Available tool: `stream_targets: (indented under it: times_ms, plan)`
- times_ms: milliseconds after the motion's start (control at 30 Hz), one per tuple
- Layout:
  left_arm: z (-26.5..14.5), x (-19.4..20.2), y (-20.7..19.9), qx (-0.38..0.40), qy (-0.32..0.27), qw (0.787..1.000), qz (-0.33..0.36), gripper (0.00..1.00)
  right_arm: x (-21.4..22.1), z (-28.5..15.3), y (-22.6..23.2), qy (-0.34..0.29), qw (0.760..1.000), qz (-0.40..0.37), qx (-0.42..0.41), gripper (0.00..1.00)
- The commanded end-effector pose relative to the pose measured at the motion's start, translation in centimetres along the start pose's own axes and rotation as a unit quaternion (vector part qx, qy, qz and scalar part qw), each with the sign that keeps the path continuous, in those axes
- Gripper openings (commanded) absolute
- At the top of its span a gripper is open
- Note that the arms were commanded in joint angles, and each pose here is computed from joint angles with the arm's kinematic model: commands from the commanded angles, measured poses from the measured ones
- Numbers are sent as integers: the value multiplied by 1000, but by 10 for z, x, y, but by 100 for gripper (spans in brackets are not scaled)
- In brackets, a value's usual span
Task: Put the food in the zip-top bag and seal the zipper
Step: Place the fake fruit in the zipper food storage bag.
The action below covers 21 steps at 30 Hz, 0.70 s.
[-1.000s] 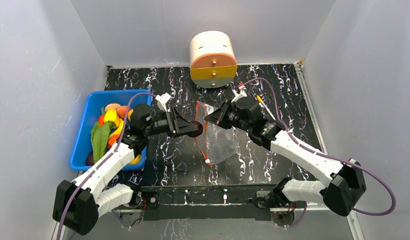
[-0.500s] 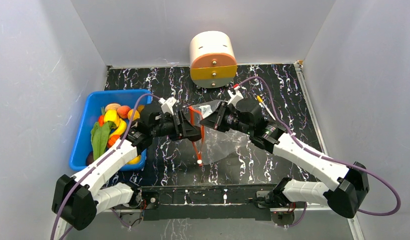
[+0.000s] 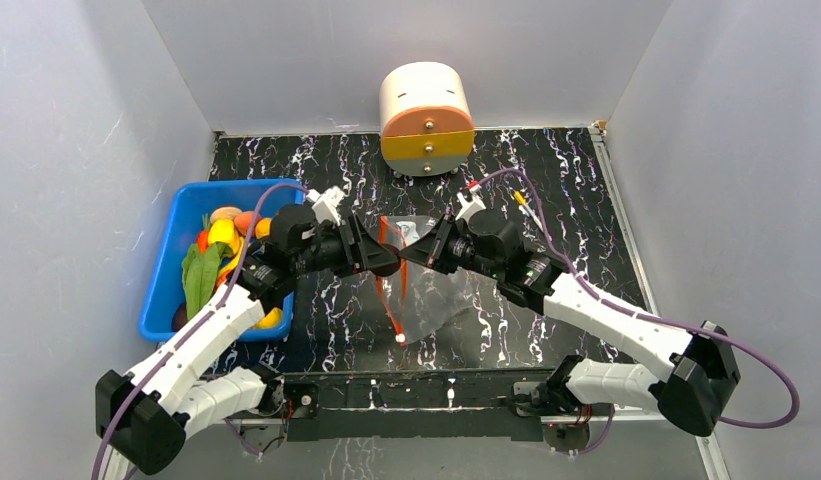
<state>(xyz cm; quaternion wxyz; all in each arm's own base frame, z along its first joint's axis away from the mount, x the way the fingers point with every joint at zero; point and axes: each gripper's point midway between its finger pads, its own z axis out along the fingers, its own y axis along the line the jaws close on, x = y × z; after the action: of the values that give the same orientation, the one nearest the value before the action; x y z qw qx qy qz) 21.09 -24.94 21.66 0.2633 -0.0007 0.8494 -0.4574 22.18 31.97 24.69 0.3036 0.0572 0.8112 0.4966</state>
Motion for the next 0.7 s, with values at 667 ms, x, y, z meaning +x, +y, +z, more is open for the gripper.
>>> stream_targets:
  times_ms: [667]
  plan:
    - [5,21,-7,58,14,997,-45,44,-22,-22,55,-50,993,18,-102,0]
